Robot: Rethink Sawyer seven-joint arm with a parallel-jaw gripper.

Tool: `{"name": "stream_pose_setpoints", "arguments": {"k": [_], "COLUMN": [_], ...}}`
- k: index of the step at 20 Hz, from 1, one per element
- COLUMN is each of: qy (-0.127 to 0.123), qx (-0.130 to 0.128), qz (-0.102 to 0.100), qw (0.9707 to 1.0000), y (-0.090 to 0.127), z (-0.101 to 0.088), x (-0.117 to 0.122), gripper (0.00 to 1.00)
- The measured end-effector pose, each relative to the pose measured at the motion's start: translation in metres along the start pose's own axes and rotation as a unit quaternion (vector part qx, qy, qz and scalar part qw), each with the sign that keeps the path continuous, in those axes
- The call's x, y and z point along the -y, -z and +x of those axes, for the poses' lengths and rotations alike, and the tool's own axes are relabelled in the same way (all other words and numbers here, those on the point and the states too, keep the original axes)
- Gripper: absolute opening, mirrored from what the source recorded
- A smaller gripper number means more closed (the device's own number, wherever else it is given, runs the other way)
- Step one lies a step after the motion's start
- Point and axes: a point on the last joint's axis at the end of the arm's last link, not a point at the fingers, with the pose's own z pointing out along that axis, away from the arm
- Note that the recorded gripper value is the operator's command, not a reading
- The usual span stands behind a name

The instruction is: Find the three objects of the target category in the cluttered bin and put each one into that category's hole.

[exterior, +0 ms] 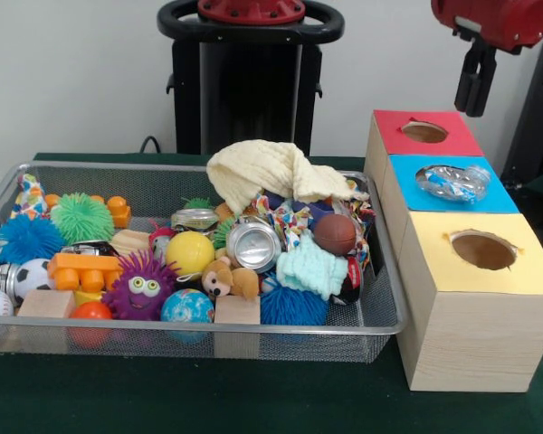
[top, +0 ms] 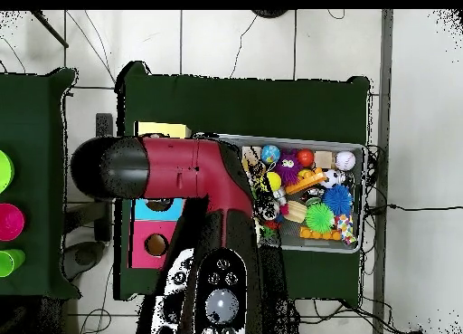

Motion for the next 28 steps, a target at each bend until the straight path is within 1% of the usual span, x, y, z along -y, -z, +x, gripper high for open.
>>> {"name": "stream_pose_setpoints", "arguments": {"k": [5, 10, 19, 25, 26, 28], "qy": [0.002, 0.006, 0.019, 0.023, 0.025, 0.026], "qx": [0.008, 0.013, 0.009, 0.010, 0.010, 0.010], "qz": [-0.012, -0.018, -0.011, -0.010, -0.011, -0.011], "qw": [0.9999, 0.9997, 0.9997, 0.9996, 0.9996, 0.9995], "y": [-0.018, -0.034, -0.045, -0.051, -0.056, -0.059], "z": [-0.001, 0.003, 0.022, 0.027, 0.030, 0.031], "x": [-0.003, -0.005, -0.005, -0.006, -0.006, -0.006], "gripper": [0.00, 0.00, 0.00, 0.00, 0.00, 0.00]}}
